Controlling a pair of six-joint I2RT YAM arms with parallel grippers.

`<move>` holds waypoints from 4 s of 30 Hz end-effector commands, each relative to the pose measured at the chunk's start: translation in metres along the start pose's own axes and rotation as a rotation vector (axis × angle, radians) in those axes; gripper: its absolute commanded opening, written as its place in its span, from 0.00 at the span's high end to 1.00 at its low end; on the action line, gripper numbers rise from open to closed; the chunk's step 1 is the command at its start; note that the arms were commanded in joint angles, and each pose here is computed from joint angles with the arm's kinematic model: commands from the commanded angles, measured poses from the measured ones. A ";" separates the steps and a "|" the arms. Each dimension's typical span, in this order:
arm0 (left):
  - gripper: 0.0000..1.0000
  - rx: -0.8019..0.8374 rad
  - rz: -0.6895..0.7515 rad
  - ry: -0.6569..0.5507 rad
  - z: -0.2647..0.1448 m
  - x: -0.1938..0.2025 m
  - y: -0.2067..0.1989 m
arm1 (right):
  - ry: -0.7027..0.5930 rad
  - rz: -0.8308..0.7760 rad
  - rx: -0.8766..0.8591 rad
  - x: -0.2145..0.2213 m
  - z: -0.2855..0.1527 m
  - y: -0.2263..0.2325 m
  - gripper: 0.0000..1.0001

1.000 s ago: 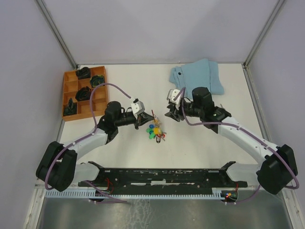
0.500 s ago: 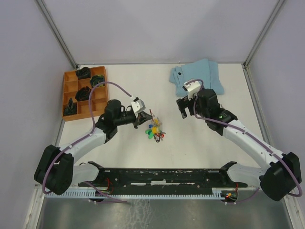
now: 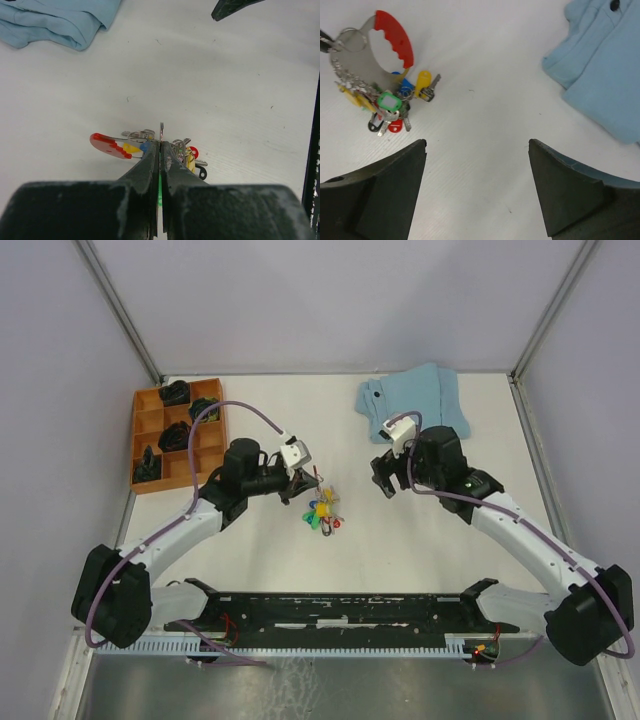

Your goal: Put the keys on the keyring

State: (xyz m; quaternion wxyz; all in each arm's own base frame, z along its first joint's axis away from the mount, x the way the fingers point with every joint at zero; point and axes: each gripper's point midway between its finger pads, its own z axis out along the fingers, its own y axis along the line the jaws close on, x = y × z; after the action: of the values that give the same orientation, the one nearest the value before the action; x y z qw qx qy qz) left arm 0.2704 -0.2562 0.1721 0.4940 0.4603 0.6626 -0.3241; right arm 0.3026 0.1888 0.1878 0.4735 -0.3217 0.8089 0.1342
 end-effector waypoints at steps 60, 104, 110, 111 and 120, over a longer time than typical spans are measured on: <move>0.97 0.120 0.094 0.000 0.013 -0.029 -0.022 | -0.392 -0.522 -0.929 -0.044 0.041 0.137 0.95; 0.89 0.049 0.103 -0.302 -0.008 -0.016 -0.010 | -0.562 -0.358 -0.842 -0.067 0.040 0.138 0.99; 0.87 0.023 0.083 -0.285 -0.006 -0.013 -0.005 | -0.578 -0.350 -0.843 -0.071 0.038 0.138 0.99; 0.87 0.020 0.080 -0.283 -0.005 -0.012 -0.004 | -0.579 -0.350 -0.843 -0.071 0.038 0.138 0.99; 0.87 0.028 0.072 -0.279 -0.004 -0.012 -0.004 | -0.591 -0.346 -0.846 -0.074 0.036 0.139 0.99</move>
State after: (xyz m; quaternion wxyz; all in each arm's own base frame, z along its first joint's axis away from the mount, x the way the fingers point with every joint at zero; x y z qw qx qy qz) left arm 0.2604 -0.2554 0.1747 0.5808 0.4486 0.5672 -0.3737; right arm 0.2648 0.3369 0.1867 0.4845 -0.5537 0.5052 0.4511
